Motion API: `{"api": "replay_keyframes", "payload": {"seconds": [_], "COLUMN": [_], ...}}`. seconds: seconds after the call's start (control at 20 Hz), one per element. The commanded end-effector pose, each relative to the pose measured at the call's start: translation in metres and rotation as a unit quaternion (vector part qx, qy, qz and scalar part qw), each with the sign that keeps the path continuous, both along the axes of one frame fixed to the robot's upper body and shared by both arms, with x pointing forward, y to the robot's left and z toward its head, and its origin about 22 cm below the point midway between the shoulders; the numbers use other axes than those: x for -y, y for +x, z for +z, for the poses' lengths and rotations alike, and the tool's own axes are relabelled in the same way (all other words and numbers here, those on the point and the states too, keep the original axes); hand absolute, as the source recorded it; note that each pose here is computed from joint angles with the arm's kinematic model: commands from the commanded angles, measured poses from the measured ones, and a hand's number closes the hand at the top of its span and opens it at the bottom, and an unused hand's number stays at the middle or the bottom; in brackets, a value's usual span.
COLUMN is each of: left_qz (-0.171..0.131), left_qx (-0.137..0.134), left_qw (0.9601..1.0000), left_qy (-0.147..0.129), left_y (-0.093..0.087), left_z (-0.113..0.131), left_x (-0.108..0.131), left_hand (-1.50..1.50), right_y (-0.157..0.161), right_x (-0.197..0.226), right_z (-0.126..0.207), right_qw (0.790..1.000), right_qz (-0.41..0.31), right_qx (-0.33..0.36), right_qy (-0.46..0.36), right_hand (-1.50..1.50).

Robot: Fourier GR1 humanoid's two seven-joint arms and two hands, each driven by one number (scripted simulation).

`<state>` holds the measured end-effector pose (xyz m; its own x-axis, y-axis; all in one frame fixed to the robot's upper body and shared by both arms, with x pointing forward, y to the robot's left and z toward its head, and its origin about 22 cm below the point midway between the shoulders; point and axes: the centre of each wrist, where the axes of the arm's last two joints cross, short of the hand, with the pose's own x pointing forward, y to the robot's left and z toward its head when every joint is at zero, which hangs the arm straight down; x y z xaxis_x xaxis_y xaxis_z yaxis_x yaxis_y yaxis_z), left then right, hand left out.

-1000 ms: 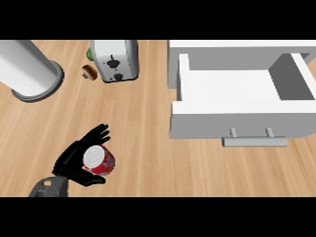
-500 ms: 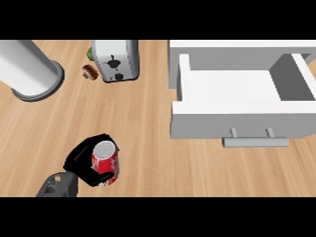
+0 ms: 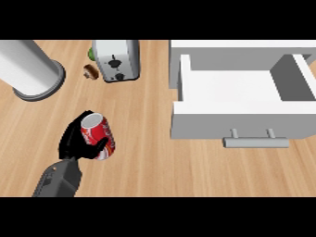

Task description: Pick up the can, place it into the drawer and close the drawer

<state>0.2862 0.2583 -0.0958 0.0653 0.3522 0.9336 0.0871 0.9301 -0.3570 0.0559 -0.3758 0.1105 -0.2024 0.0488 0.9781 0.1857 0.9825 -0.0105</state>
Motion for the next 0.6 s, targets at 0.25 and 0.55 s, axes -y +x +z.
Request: {"api": "replay_keyframes", "payload": {"seconds": [0.25, 0.55], "left_qz": [0.059, 0.056], "left_qx": [0.031, 0.077], "left_qw": [0.9978, 0.995], "left_qy": [-0.006, 0.028], "left_y": [0.023, 0.036], "left_z": [0.055, 0.122], "left_x": [0.054, 0.045], "left_hand": [1.5, 1.5], "right_y": [0.012, -0.01], "right_x": [-0.01, -0.012], "right_z": [0.006, 0.021], "right_qw": [1.0, 1.0], "right_qz": [-0.006, -0.007], "right_qx": [0.005, -0.003], "right_qy": [0.0, -0.001], "right_hand": [-1.5, -1.5]}}
